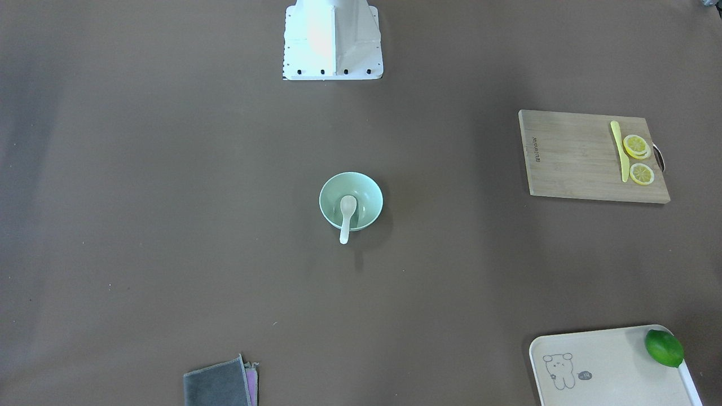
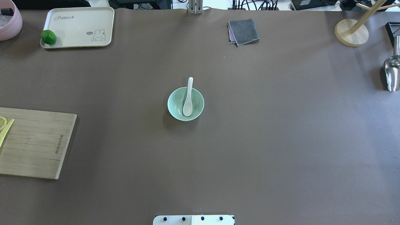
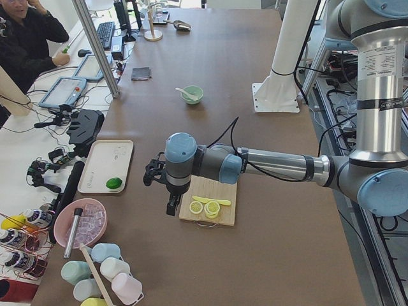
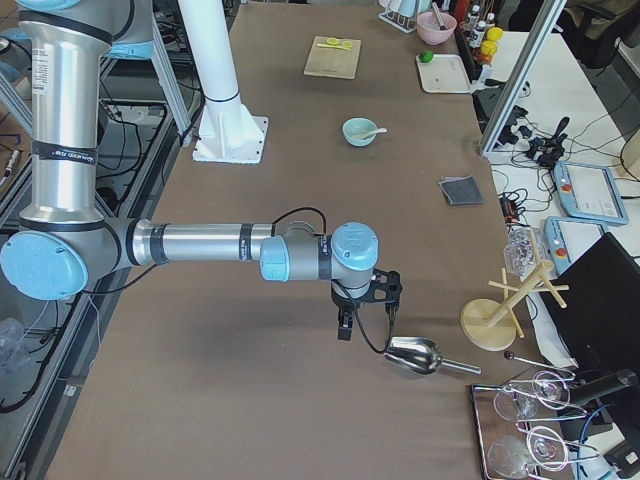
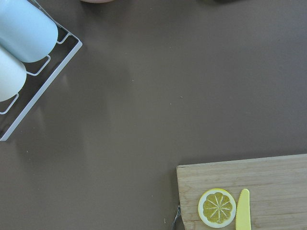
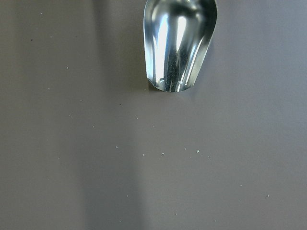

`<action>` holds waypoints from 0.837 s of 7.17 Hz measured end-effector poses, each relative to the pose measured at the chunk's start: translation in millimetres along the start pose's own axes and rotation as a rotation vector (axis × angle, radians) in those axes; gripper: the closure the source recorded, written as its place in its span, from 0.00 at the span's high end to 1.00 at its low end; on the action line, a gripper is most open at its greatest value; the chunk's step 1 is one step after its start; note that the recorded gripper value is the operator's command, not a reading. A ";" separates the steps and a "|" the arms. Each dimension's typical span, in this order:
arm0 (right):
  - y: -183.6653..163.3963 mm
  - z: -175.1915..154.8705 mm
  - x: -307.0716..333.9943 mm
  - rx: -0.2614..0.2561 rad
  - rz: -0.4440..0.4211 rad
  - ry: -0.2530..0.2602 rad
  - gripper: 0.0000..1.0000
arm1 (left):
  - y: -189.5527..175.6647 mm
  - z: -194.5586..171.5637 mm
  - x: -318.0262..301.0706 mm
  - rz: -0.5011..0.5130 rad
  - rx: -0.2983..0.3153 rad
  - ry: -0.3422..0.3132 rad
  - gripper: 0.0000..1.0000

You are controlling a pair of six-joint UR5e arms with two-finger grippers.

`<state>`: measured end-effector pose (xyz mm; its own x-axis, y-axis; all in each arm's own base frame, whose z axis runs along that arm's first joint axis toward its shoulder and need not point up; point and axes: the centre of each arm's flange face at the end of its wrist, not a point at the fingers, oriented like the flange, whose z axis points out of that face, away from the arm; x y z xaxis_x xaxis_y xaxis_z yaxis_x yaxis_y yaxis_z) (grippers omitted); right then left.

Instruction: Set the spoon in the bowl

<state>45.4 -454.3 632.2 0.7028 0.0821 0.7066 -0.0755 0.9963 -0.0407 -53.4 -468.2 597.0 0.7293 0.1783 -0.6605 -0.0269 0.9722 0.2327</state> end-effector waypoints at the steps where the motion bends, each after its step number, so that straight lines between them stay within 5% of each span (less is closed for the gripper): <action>1: 0.2 0.0 0.0 0.000 0.000 0.000 1.00 | 0.2 -1.7 -1.6 -0.003 0.003 -0.001 0.98; 6: 0.5 0.2 0.2 -0.001 0.001 0.000 1.00 | -0.1 -3.6 -3.2 -0.006 0.007 -0.005 0.98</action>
<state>45.4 -453.8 632.5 0.7027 0.0829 0.7066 -0.0755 0.9963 -0.0418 -58.2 -468.3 596.5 0.7328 0.1721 -0.6583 -0.0178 0.9720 0.2343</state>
